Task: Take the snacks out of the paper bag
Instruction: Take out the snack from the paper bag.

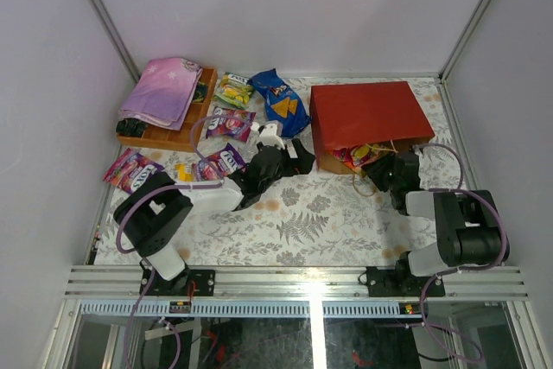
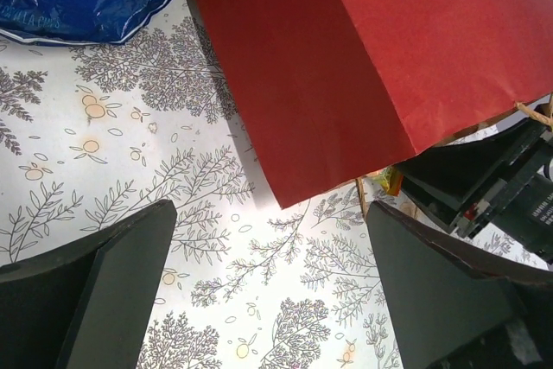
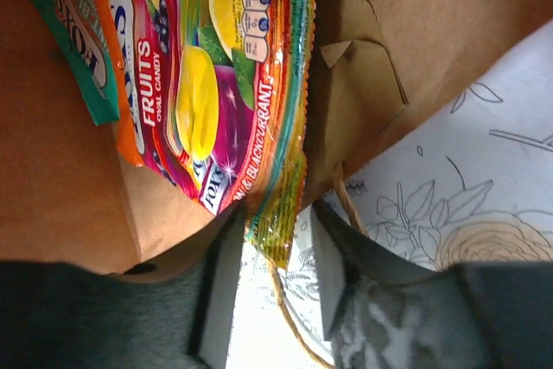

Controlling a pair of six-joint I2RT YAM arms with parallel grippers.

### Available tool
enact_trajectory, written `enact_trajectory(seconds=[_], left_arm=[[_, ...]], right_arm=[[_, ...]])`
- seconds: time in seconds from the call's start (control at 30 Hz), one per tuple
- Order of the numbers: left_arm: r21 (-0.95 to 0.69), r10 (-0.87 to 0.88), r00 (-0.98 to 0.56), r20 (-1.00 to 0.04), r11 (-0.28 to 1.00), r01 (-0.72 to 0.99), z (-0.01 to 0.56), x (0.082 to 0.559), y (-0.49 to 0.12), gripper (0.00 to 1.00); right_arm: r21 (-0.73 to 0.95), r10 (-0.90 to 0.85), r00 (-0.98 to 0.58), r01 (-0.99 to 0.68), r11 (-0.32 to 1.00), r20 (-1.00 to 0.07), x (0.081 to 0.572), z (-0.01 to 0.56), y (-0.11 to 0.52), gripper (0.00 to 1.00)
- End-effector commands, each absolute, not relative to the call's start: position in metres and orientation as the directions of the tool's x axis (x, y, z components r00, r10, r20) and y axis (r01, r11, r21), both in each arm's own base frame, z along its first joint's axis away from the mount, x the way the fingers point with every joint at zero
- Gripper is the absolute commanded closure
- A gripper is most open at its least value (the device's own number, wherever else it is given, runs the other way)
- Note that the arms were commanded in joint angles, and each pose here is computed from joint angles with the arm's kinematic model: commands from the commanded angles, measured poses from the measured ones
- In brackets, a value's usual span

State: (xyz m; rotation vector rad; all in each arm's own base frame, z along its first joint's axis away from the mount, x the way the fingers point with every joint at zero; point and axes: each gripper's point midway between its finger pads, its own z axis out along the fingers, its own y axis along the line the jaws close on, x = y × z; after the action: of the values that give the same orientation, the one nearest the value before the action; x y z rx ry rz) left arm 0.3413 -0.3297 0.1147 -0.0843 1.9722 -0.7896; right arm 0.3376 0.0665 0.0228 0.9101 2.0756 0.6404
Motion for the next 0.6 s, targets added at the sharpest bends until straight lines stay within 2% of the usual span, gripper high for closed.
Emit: enact_trajectory(seconds=[0.0,0.2,0.27,0.57], left_arm=[[-0.585,-0.402,-0.510,-0.760,0.766,0.267,0.121,0.345,-0.332,0.09],[-0.553,-0.400,-0.495,-0.772,0.806,0.210,0.111,0.351,-0.303,0.05],[-0.539,-0.397,-0.494,-0.773,0.822,0.184,0.107,0.359,-0.287,0.00],[-0.420,-0.315,-0.410,-0.856,0.886,0.196,0.097,0.369,-0.257,0.00]], right_arm=[[0.732,0.789,-0.391,0.323,0.600,-0.474,0.361,0.039,0.071,0.67],[0.762,0.807,-0.364,0.300,0.574,-0.465,0.380,0.049,0.073,0.98],[0.765,0.805,-0.358,0.286,0.576,-0.473,0.387,0.058,0.074,1.00],[0.754,0.790,-0.318,0.256,0.604,-0.525,0.407,0.087,0.068,1.00]])
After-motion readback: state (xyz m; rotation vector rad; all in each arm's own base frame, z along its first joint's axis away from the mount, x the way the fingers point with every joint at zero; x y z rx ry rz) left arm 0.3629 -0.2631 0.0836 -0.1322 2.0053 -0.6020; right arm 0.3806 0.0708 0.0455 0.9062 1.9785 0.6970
